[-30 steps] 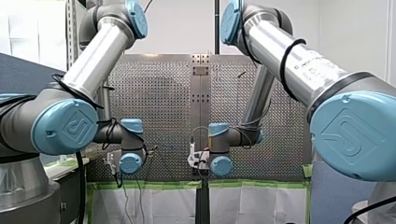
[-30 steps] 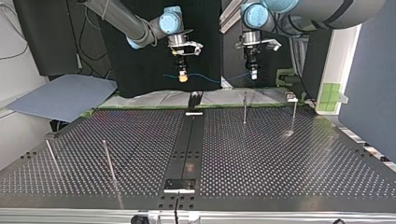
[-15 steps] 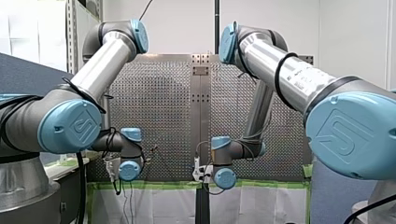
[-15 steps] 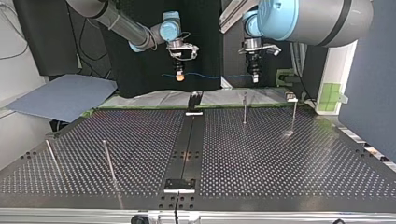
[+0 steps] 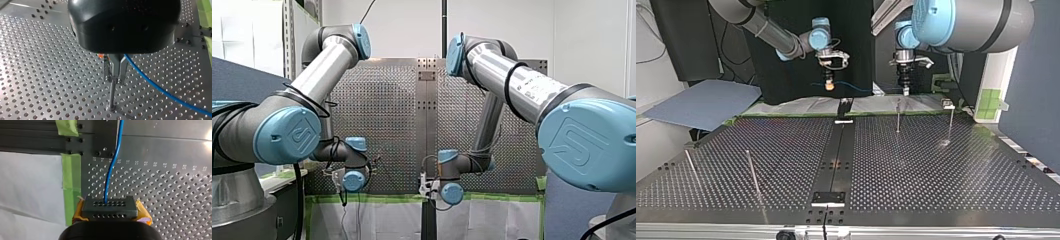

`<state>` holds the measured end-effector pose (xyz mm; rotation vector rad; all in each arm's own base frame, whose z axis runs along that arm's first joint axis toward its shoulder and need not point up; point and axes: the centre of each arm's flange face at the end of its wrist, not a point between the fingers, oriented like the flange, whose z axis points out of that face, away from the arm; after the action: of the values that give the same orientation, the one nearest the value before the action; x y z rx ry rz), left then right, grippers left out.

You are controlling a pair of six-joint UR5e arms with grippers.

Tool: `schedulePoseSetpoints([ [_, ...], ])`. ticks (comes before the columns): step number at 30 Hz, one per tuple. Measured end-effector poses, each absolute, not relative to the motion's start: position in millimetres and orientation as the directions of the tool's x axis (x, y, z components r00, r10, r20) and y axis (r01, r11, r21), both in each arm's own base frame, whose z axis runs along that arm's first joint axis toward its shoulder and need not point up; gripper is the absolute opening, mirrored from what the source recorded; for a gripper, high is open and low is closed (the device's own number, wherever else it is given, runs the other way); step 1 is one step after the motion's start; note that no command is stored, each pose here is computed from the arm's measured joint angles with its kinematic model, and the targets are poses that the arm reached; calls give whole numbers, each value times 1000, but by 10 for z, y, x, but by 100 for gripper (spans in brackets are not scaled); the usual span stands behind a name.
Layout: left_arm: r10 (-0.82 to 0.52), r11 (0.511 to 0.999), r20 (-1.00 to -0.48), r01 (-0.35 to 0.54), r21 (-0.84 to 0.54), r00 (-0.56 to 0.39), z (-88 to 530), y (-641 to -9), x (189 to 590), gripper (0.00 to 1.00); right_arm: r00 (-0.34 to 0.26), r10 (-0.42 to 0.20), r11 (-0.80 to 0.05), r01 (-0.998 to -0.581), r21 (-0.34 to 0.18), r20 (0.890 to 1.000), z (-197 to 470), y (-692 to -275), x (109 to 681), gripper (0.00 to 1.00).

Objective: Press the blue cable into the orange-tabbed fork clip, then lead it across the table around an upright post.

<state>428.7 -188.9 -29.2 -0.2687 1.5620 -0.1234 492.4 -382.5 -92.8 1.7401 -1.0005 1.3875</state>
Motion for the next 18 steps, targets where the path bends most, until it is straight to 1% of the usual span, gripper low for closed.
schedulePoseSetpoints([
  [5, -249, 963, -968, -103, -249, 14, -287, -1848, 4342, 0, 153, -135, -477, -876, 71, 979, -856, -3883, 5036, 0],
  [18, -238, 963, -971, -128, -237, 10, -282, -1737, 4464, 0, 170, -126, -485, -870, 89, 977, -758, -4009, 5135, 0],
])
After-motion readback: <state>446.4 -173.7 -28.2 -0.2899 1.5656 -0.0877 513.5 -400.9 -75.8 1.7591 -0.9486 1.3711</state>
